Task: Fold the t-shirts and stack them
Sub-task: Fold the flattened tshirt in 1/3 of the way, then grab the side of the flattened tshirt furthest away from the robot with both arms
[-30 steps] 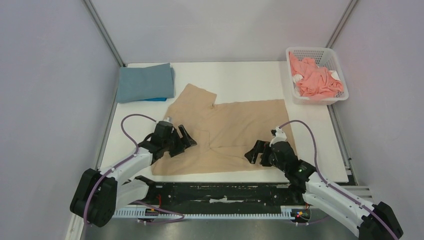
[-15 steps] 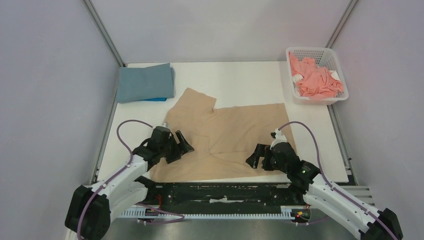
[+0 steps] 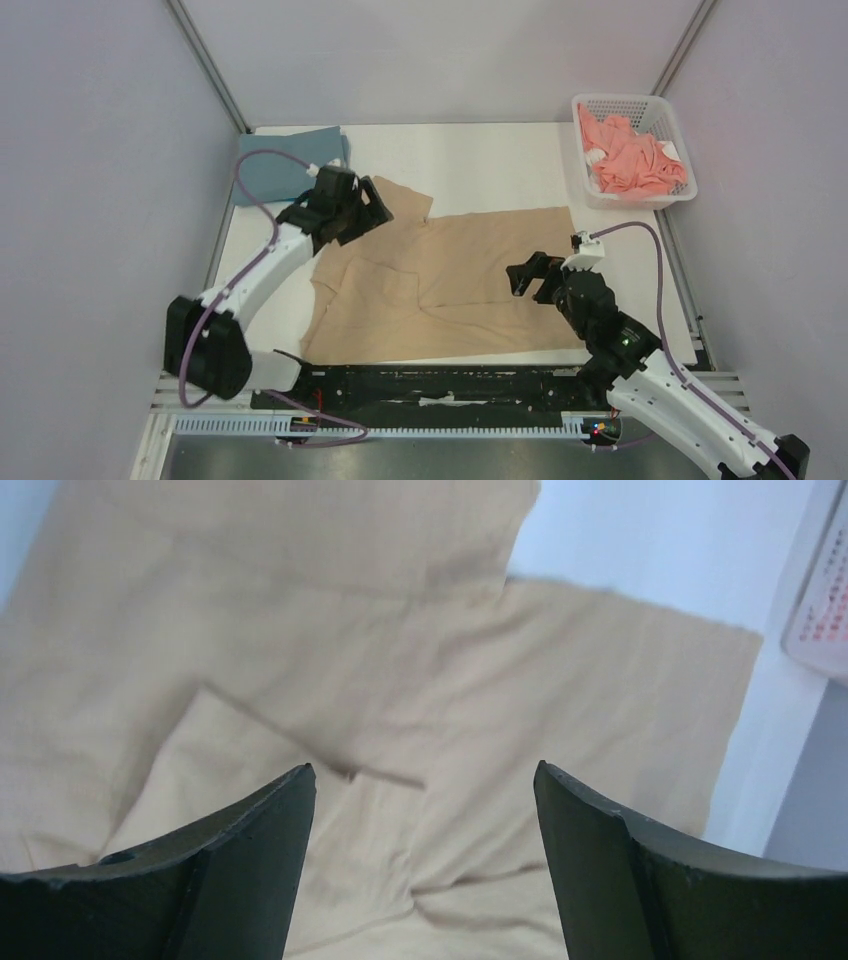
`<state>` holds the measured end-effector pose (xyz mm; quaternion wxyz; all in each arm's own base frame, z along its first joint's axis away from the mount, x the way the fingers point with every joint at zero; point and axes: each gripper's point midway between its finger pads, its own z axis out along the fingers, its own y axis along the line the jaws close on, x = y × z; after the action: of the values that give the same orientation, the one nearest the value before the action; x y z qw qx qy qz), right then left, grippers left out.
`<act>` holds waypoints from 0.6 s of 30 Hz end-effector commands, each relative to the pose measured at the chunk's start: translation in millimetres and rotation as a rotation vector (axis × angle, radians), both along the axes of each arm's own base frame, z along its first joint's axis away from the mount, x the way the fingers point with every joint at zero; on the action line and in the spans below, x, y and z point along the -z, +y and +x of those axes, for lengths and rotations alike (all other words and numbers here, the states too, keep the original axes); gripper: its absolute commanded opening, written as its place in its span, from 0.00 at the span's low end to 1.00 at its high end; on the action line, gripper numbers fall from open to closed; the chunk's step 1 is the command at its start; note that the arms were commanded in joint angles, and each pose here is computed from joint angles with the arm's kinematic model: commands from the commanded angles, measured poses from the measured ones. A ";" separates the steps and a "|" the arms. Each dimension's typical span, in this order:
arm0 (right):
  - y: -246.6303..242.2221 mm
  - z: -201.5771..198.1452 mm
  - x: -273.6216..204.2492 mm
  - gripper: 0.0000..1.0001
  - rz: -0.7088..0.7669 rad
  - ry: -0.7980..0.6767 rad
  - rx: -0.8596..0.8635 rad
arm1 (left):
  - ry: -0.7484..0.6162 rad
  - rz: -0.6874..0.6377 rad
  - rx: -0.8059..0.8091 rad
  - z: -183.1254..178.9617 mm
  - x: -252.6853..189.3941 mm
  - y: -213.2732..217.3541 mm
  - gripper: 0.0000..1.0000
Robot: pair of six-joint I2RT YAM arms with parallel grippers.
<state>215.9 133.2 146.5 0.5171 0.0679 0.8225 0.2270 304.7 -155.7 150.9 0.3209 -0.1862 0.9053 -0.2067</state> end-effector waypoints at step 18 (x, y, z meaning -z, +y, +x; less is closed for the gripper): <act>-10.6 42.0 34.7 0.98 -0.357 -0.033 0.031 | 0.140 0.352 0.132 248.3 108.1 24.3 0.85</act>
<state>245.1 118.1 90.1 0.5084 -0.0146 0.8580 0.0716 558.9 -133.2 55.9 0.3002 -0.1251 0.9430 -0.0708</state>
